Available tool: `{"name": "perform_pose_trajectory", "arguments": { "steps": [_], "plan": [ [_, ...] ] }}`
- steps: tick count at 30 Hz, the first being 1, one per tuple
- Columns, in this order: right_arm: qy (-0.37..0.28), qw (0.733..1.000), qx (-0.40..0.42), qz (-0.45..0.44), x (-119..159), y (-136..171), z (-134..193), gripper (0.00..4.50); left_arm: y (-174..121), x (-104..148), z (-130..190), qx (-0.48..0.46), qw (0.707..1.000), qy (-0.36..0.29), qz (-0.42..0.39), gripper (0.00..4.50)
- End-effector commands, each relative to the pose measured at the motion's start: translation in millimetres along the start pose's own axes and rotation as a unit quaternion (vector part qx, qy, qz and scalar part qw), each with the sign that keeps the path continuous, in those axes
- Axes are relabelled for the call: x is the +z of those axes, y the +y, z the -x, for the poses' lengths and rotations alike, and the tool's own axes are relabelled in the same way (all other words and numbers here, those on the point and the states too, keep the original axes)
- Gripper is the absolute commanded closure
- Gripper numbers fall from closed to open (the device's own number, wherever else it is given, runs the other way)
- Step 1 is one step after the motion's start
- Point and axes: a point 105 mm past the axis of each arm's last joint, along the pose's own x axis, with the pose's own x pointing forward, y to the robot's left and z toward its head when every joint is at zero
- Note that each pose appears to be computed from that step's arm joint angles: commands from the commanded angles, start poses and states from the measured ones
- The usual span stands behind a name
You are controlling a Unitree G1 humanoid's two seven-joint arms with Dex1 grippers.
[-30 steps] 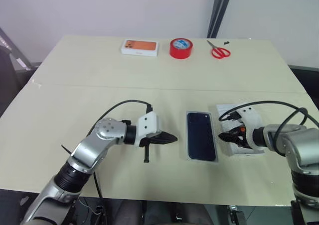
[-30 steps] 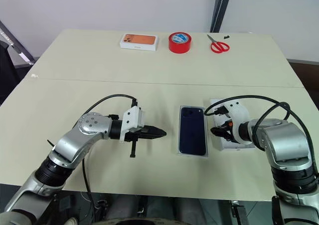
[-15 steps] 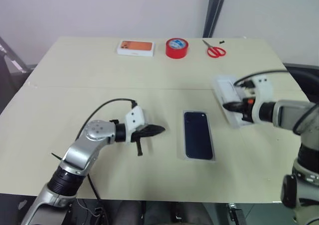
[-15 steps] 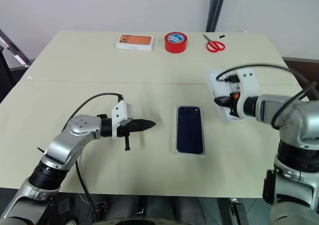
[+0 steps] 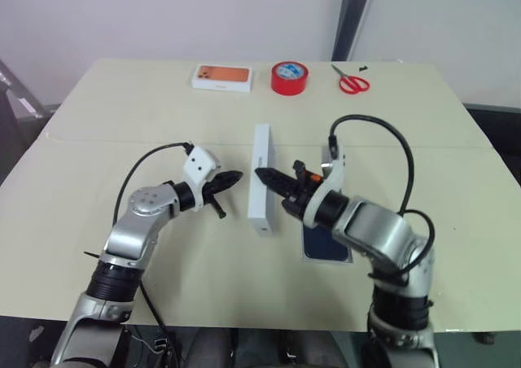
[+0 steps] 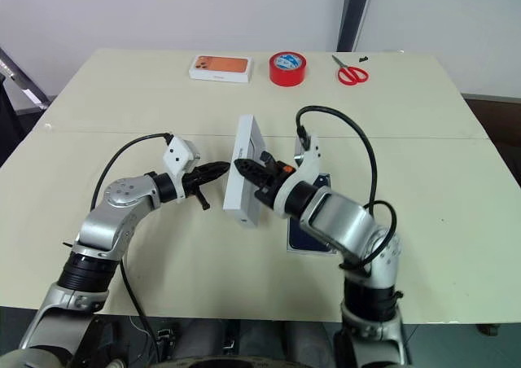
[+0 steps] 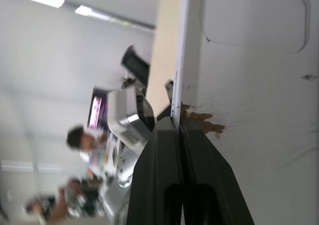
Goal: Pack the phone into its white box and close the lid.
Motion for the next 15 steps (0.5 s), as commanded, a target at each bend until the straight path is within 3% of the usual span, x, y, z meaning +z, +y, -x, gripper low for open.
{"name": "perform_pose_trajectory", "arguments": {
  "steps": [1, 4, 8, 11, 15],
  "plan": [
    [-0.008, 0.998, -0.055, -0.018, -1.6, -16.4, 9.2, 4.49, -8.8, 13.6, -10.1, -0.019, 0.999, -0.016, -0.025, 4.5],
    [-0.024, 0.998, -0.059, -0.014, 9.3, -17.3, 10.4, 3.59, -27.1, 13.7, -17.6, -0.059, 0.998, -0.013, -0.026, 4.5],
    [-0.018, 0.995, -0.062, 0.07, 23.7, -24.6, 13.0, 1.63, -48.4, 11.9, -26.9, -0.103, 0.994, -0.006, -0.031, 4.5],
    [0.011, 0.98, -0.064, 0.189, 46.3, -31.7, 21.9, 1.63, -63.5, 13.9, -34.4, -0.131, 0.991, -0.009, -0.038, 4.5],
    [0.076, 0.928, -0.113, 0.348, 75.2, -35.8, 44.5, 1.63, -79.8, 19.8, -47.3, -0.159, 0.986, -0.015, -0.045, 4.5]
  ]
}}
